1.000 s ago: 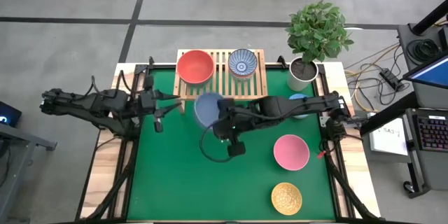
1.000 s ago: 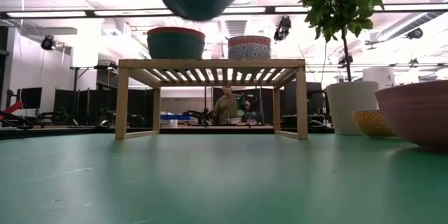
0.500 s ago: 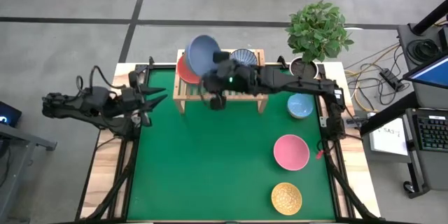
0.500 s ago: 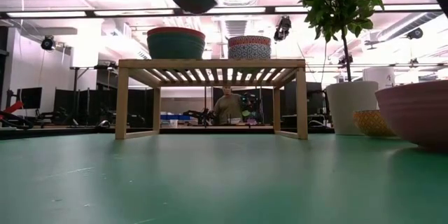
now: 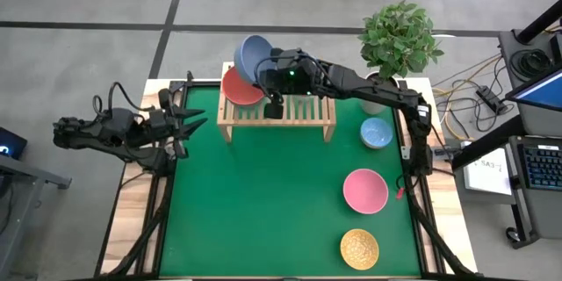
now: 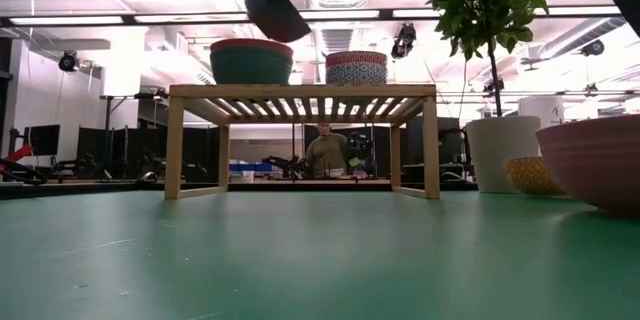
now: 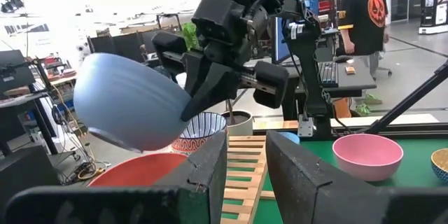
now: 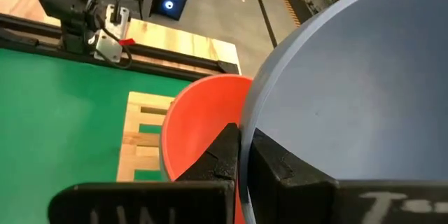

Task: Place and stack bowls onto a shelf
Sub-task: Stack the large gray bowl on the large orange bowl on the shelf

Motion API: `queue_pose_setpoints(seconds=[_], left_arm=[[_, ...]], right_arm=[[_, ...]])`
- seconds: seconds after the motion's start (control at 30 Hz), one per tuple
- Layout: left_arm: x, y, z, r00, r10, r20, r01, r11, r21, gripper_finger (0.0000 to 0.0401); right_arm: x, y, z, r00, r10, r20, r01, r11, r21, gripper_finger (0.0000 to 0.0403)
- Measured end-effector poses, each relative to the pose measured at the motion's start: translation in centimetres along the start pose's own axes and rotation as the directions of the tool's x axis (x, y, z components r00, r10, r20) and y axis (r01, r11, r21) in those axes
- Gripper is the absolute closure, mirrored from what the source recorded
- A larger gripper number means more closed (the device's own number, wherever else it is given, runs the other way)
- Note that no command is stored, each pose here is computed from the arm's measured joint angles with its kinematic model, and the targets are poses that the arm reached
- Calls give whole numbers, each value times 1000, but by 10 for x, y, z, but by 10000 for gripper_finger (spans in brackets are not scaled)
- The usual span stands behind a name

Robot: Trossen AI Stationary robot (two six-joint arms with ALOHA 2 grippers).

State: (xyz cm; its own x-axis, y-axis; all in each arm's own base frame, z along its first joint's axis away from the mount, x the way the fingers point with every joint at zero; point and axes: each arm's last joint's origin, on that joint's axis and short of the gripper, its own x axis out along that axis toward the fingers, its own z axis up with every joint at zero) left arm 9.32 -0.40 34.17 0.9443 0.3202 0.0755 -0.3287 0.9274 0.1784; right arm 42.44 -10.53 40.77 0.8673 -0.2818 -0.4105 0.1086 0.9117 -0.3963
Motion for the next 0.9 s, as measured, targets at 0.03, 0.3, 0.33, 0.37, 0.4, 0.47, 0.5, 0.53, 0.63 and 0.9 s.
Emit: queue_pose_setpoints(seconds=[0.03,0.3,0.33,0.37,0.4,0.47,0.5,0.53,0.63,0.9], left_arm=[[0,0,0,1000,0,0,0,1000,0,317],[0,0,0,1000,-1,-1,1,1000,0,317],[0,0,0,1000,-1,0,1,1000,0,317],[0,0,0,1000,-1,0,1,1000,1,317],[0,0,0,1000,-1,0,1,1000,0,317],[0,0,0,1000,-1,-1,1,1000,1,317],[0,0,0,1000,-1,-1,1,1000,1,317],[0,0,0,1000,-1,-1,1,1000,1,317],[0,0,0,1000,-1,-2,1,1000,5,317],[1,-1,0,1000,-2,-3,2,1000,6,317]], right_arm=[[1,0,-1,1000,2,-3,-2,1000,-1,394],[10,6,-9,1000,28,5,-28,1000,-9,372],[11,6,-10,1000,29,4,-29,1000,-9,366],[11,7,-11,1000,29,0,-29,1000,-10,360],[12,7,-11,1000,29,0,-29,1000,-10,353],[12,7,-11,1000,28,-1,-28,1000,-10,338],[12,7,-11,1000,29,3,-29,1000,-9,330],[12,7,-10,1000,26,6,-26,1000,-2,321],[12,8,-8,1000,21,22,-22,1000,14,299],[13,7,-4,998,-13,65,5,993,119,287]])
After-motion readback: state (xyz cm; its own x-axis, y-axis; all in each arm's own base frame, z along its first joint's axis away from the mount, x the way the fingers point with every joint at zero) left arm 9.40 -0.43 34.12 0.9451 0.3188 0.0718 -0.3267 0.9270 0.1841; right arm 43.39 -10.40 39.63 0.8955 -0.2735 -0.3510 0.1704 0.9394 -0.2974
